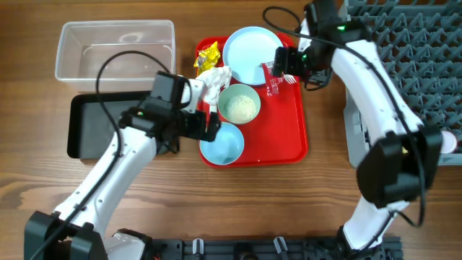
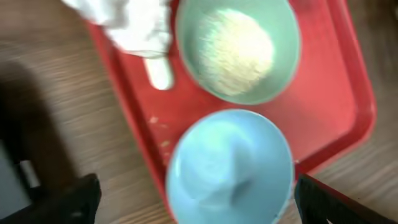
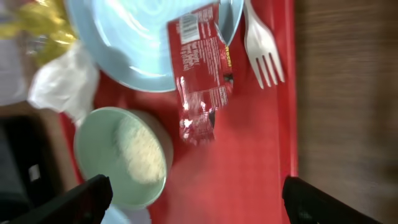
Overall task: Sort waste into correct bins and load items into the dishwasher rack
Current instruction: 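Reach the right gripper to the light-blue bowl and grasp its rim, then carry the light-blue bowl into the grey rack and release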
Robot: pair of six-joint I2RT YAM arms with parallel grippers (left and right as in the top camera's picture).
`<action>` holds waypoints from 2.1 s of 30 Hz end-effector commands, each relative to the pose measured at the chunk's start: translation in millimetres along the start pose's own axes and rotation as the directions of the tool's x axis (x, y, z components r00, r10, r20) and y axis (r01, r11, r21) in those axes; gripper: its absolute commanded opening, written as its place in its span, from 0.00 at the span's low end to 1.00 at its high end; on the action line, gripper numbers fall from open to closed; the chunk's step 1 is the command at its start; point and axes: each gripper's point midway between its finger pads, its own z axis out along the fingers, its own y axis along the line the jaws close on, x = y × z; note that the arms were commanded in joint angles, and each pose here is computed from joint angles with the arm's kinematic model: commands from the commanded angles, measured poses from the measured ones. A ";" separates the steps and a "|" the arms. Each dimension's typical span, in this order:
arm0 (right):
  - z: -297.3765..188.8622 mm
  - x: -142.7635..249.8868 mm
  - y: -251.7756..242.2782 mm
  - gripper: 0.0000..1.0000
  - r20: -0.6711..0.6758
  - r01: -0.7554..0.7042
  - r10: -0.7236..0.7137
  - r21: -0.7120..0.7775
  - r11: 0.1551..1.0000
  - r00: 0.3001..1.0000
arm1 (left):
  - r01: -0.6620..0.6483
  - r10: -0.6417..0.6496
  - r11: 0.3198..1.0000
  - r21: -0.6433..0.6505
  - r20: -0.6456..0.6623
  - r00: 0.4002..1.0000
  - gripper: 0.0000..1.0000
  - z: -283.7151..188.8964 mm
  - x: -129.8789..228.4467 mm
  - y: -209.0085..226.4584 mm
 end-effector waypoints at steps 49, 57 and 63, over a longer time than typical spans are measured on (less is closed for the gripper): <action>-216.8 43.1 -108.5 0.04 0.606 -0.393 -0.321 0.752 0.529 0.728 | 0.555 -0.531 0.793 -0.253 0.160 0.832 1.00 -27.6 0.1 113.1; -239.2 -40.5 -189.3 0.04 0.721 -0.608 -0.296 0.690 0.392 0.627 | 0.555 -0.519 0.777 -0.296 0.195 0.832 1.00 -30.9 -1.5 122.7; -185.5 -93.8 -232.7 0.04 0.637 -0.542 -0.349 0.770 0.336 0.688 | 0.555 -0.520 0.777 -0.297 0.193 0.832 1.00 -30.9 -1.1 122.6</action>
